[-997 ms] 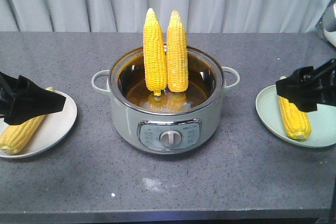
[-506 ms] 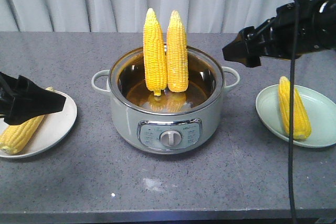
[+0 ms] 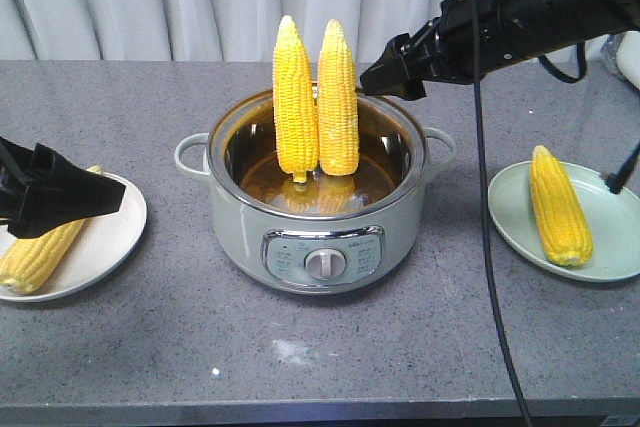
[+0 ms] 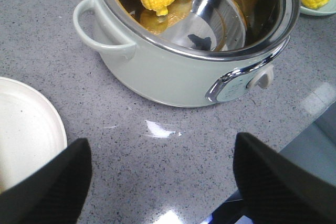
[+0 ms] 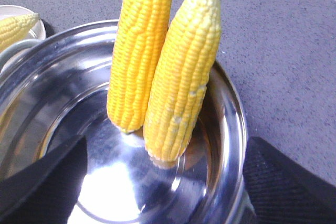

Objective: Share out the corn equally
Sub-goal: 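Move the right gripper over the pot to the farther corn cob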

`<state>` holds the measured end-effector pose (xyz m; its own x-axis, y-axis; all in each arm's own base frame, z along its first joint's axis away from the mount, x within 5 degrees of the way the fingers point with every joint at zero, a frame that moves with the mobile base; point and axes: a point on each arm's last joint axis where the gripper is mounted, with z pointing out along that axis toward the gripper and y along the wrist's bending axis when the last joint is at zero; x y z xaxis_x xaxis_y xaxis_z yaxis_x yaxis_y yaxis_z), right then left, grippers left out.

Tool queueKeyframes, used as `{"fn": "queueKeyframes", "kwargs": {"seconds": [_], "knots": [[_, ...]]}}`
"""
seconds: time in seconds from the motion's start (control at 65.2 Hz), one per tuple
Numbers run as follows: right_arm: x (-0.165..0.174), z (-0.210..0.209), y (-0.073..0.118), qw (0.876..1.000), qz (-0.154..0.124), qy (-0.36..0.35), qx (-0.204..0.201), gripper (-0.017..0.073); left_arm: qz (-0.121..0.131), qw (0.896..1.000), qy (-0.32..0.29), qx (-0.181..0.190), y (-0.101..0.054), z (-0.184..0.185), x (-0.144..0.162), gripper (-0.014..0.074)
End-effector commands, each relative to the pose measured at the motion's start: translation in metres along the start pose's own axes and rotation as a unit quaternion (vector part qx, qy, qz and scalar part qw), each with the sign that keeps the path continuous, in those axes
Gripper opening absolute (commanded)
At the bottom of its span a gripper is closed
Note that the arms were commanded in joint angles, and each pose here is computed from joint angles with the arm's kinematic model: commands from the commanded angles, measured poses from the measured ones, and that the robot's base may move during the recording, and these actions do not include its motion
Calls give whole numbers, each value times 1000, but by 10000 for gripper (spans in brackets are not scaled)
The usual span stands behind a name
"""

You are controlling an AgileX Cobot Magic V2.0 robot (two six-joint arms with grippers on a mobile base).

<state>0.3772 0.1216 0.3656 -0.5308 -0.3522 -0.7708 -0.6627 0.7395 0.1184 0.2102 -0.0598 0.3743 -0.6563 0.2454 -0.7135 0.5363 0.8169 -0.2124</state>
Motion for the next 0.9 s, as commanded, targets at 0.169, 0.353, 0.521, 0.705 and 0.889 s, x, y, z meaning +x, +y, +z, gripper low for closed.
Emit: {"fn": "queueKeyframes", "kwargs": {"seconds": [0.169, 0.353, 0.521, 0.705, 0.889], "knots": [[-31, 2, -4, 997, -7, -81, -19, 591, 0, 999, -47, 4, -7, -10, -10, 544], [-37, 20, -14, 995, -4, -94, -21, 592, 0, 999, -47, 4, -7, -10, -10, 544], [-40, 36, -23, 994, 7, -108, -23, 592, 0, 999, -47, 4, -7, -10, -10, 544], [-40, 53, -31, 992, 23, -121, -26, 592, 0, 999, -47, 4, -7, -10, -10, 544], [-40, 61, -32, 989, 28, -139, -45, 573, 0, 999, -47, 4, -7, -10, -10, 544]]}}
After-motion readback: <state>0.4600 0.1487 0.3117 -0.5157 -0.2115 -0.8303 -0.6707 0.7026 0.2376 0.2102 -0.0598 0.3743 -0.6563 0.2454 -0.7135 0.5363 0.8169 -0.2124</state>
